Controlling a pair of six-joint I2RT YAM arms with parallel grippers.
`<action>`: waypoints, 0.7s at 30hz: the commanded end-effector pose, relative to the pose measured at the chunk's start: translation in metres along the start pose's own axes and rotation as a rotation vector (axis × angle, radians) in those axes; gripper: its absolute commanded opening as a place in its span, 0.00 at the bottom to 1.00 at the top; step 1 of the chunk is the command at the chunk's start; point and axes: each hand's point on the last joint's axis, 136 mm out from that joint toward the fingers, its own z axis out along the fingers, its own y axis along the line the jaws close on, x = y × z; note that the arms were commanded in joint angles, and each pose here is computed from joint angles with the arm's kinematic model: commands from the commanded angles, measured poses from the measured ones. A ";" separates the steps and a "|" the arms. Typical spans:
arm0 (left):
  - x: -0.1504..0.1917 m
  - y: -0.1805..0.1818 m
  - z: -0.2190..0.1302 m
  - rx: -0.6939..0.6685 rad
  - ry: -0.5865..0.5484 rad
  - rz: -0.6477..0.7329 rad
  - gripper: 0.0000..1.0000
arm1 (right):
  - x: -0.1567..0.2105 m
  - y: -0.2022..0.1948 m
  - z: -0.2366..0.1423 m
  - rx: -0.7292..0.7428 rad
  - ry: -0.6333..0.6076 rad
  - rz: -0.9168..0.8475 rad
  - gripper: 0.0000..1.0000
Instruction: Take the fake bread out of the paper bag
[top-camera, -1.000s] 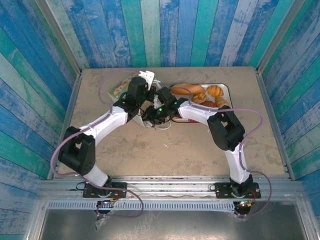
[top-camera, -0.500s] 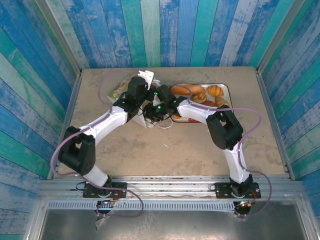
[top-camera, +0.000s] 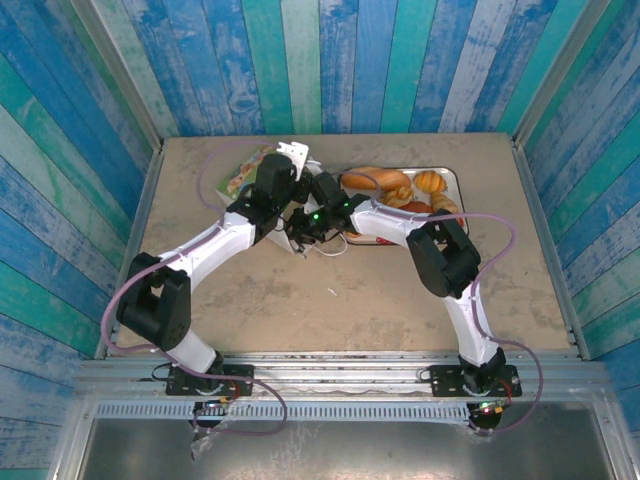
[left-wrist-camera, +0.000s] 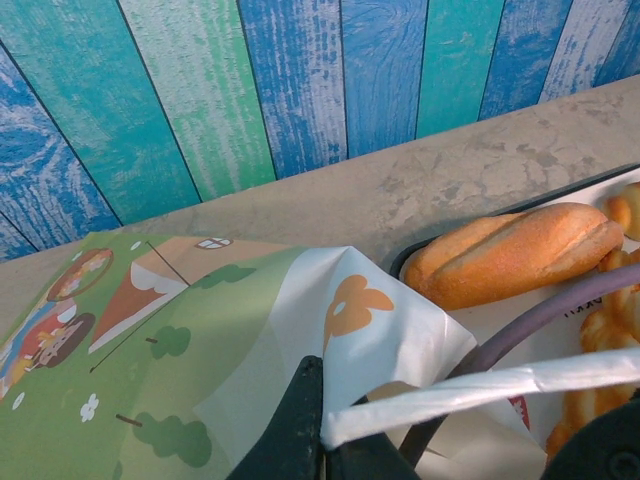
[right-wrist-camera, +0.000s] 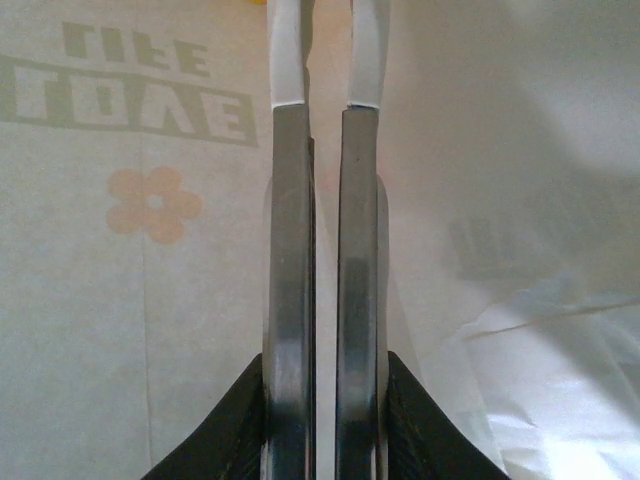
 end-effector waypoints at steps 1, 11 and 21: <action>-0.018 0.002 -0.011 -0.026 -0.052 0.020 0.00 | -0.001 0.019 -0.026 -0.011 -0.052 -0.061 0.09; -0.018 0.013 -0.011 -0.088 -0.042 0.031 0.00 | 0.023 0.018 -0.059 0.009 -0.068 -0.066 0.05; -0.018 0.017 -0.011 -0.113 -0.042 0.015 0.00 | 0.050 0.018 -0.095 0.057 -0.072 -0.110 0.05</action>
